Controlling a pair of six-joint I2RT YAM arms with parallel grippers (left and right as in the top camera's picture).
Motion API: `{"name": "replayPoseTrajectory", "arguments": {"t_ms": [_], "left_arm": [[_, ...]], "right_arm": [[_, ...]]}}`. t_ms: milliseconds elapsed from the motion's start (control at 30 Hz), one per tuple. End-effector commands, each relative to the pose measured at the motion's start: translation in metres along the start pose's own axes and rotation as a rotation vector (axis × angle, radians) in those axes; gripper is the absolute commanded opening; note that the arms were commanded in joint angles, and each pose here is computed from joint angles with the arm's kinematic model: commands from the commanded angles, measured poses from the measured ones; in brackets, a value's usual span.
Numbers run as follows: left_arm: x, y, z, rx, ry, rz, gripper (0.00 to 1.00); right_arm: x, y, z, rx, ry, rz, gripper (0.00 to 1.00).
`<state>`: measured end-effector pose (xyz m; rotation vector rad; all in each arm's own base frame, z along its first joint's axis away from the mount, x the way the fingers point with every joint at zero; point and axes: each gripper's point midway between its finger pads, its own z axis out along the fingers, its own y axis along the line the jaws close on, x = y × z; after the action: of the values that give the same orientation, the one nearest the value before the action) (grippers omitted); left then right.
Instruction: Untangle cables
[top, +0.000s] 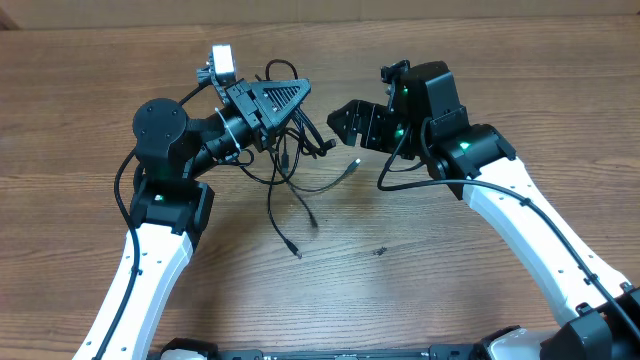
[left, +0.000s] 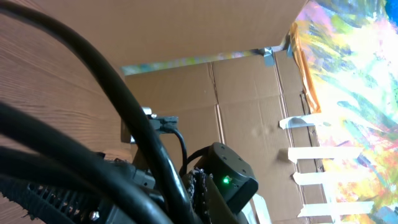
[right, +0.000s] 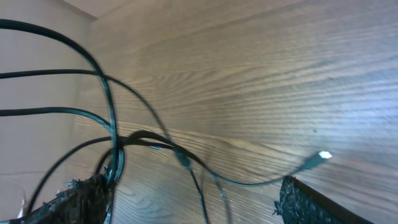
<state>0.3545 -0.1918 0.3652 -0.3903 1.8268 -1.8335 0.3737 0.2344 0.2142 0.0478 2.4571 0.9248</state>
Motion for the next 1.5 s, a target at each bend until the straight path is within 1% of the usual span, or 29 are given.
{"name": "replayPoseTrajectory", "arguments": {"t_ms": [0,100,267,367,467,567,733,833,900,1000,1267,1467], "left_arm": [[0.000,-0.007,-0.001,0.014,0.004,0.001,0.04],[0.000,-0.007,-0.001,0.013,0.001,0.000,0.04],[-0.011,-0.006,-0.002,0.008,-0.058,-0.001,0.04],[-0.014,-0.006,-0.002,0.005,-0.077,-0.002,0.04],[-0.021,-0.003,-0.002,-0.005,-0.116,-0.008,0.04],[-0.023,-0.002,-0.003,-0.010,-0.130,-0.012,0.04],[-0.025,0.008,-0.003,-0.043,-0.147,-0.072,0.04],[-0.034,0.014,-0.005,-0.064,-0.204,-0.089,0.04],[-0.045,0.022,-0.009,-0.089,-0.278,-0.151,0.04],[-0.057,0.025,-0.013,-0.094,-0.355,-0.184,0.04],[-0.085,0.029,-0.026,-0.069,-0.543,-0.307,0.04],[-0.086,0.031,-0.025,-0.049,-0.589,-0.399,0.04]], "right_arm": [[-0.007,-0.002,-0.004,0.020,-0.020,-0.002,0.86],[-0.006,-0.004,-0.004,0.028,-0.018,-0.002,0.86],[0.001,-0.003,-0.004,0.017,0.013,0.005,0.86],[0.005,0.001,-0.004,-0.009,0.038,0.007,0.86],[0.011,0.010,-0.004,-0.061,0.072,-0.042,0.86],[0.014,0.014,-0.005,-0.084,0.087,-0.044,0.86],[0.013,0.017,-0.005,-0.099,0.086,-0.048,0.86],[0.011,0.024,-0.006,-0.135,0.079,-0.060,0.86],[0.008,0.032,-0.007,-0.171,0.070,-0.074,0.86],[0.006,0.040,-0.008,-0.209,0.068,-0.088,0.85],[0.018,0.054,-0.006,-0.245,0.099,-0.111,0.85],[0.036,0.090,-0.002,-0.329,0.116,-0.188,0.85]]}}
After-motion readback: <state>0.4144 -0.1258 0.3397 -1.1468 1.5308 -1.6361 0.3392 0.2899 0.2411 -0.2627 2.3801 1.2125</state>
